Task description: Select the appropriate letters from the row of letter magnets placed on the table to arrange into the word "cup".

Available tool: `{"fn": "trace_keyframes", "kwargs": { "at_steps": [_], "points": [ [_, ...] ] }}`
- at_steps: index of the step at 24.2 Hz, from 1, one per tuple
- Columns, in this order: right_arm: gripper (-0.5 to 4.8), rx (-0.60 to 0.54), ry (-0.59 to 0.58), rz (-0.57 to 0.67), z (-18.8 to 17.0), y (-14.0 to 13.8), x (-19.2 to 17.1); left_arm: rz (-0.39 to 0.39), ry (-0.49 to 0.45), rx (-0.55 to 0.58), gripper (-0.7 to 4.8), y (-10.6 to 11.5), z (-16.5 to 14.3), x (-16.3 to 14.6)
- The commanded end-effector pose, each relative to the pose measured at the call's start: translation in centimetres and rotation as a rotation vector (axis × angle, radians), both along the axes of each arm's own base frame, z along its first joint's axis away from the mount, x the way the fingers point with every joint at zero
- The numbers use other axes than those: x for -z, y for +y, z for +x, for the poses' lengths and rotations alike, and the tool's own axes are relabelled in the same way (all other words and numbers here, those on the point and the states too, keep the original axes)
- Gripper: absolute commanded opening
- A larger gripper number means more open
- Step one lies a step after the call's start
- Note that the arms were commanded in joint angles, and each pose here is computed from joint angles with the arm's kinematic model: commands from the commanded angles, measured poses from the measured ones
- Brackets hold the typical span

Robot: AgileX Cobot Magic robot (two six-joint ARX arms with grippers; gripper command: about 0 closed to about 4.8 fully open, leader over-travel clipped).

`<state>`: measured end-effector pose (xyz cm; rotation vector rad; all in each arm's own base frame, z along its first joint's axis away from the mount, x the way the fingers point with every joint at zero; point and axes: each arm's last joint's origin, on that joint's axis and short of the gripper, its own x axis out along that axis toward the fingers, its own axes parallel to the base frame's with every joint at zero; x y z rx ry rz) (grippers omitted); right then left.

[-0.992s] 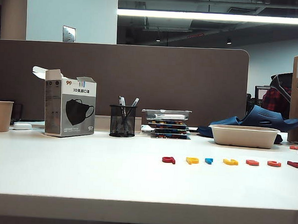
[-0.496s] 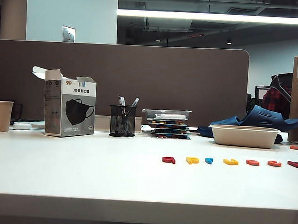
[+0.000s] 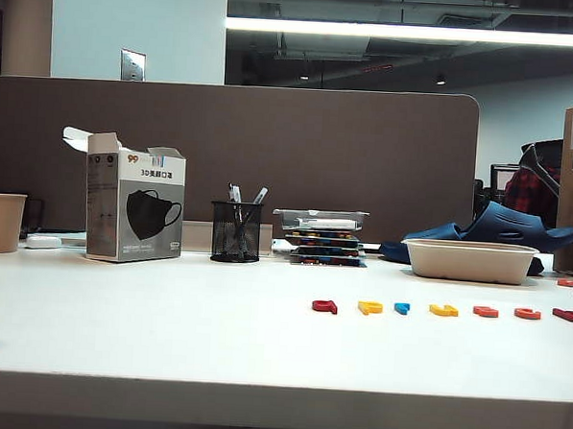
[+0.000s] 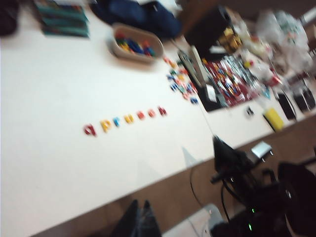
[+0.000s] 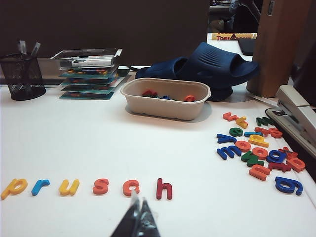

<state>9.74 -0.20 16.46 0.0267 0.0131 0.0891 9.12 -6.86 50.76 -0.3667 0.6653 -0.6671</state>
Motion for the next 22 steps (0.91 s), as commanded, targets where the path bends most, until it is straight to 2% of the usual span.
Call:
{"fn": "trace_keyframes", "kwargs": {
  "at_steps": [1,4,5,6,8,12,18,22],
  "points": [
    [-0.05,0.004,-0.022,-0.001,0.0,0.0,0.0,0.035,0.083,0.047,-0.05,-3.3,1.3,0.8],
    [-0.05,0.004,-0.022,-0.001,0.0,0.0,0.0,0.102,0.095,0.053,-0.05,-6.0,2.1,1.6],
    [-0.05,0.005,-0.022,-0.001,0.0,0.0,0.0,0.134,0.095,0.068,-0.05,-7.8,2.5,2.1],
    [-0.05,0.005,-0.022,-0.001,0.0,0.0,0.0,0.151,0.106,0.05,-0.05,-9.1,3.0,2.6],
    [-0.05,0.005,-0.021,-0.001,0.0,0.0,0.0,0.163,0.136,0.01,-0.05,-10.4,3.7,3.2],
    [-0.05,0.005,-0.021,-0.001,0.0,0.0,0.0,0.153,0.222,-0.042,-0.05,-11.9,4.8,4.3],
    [-0.05,0.006,-0.021,-0.001,0.0,0.0,0.0,0.19,0.208,-0.176,-0.05,-12.8,5.6,5.0],
    [-0.05,0.006,-0.021,-0.001,0.0,0.0,0.0,0.171,0.224,-0.207,-0.05,-12.8,5.5,5.0]
  ]
}}
